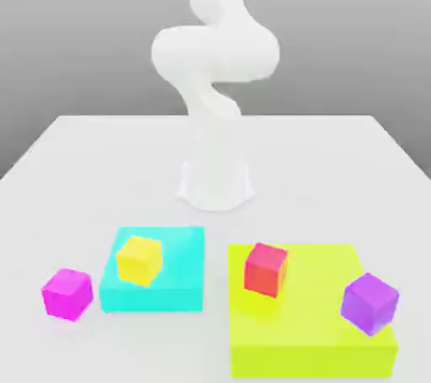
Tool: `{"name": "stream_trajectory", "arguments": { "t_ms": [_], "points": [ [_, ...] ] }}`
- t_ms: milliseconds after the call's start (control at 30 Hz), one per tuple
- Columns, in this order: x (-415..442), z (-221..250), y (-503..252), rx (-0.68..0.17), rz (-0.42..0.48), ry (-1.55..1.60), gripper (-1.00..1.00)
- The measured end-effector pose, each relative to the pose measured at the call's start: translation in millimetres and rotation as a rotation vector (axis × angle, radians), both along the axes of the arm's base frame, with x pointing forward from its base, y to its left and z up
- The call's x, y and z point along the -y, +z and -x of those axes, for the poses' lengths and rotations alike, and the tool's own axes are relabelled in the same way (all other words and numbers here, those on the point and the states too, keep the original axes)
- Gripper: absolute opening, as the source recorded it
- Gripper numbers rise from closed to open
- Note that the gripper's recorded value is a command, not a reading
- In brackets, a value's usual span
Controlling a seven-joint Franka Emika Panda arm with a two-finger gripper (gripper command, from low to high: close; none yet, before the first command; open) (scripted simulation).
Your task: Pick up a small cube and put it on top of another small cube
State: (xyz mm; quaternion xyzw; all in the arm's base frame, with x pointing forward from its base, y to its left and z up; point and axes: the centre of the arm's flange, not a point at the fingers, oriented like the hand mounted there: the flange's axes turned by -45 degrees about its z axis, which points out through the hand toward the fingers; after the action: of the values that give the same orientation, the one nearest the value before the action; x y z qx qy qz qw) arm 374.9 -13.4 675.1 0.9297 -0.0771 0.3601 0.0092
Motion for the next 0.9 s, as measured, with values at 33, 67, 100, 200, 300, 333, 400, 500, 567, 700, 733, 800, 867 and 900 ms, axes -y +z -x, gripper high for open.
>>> {"name": "stream_trajectory", "arguments": {
  "t_ms": [33,67,100,200,300,333,400,500,567,700,733,800,867,900],
  "points": [
    [7,-11,-16,-0.025,-0.015,-0.060,0.00],
    [15,-21,-32,-0.048,-0.029,-0.118,0.00],
    [23,-30,-48,-0.070,-0.044,-0.174,0.00],
    [51,-52,-96,-0.132,-0.092,-0.340,0.00],
    [81,-66,-147,-0.187,-0.143,-0.504,0.00],
    [91,-68,-164,-0.205,-0.162,-0.558,0.00],
    [112,-71,-198,-0.238,-0.200,-0.666,0.00],
    [142,-69,-249,-0.285,-0.263,-0.828,0.00],
    [161,-63,-283,-0.315,-0.307,-0.934,0.00],
    [193,-44,-347,-0.368,-0.406,-1.146,0.00],
    [202,-36,-363,-0.379,-0.434,-1.205,0.00],
    [216,-21,-393,-0.402,-0.492,-1.318,0.00],
    [226,-5,-421,-0.423,-0.552,-1.425,0.00],
    [226,1,-434,-0.436,-0.581,-1.470,0.00]
  ]
}}
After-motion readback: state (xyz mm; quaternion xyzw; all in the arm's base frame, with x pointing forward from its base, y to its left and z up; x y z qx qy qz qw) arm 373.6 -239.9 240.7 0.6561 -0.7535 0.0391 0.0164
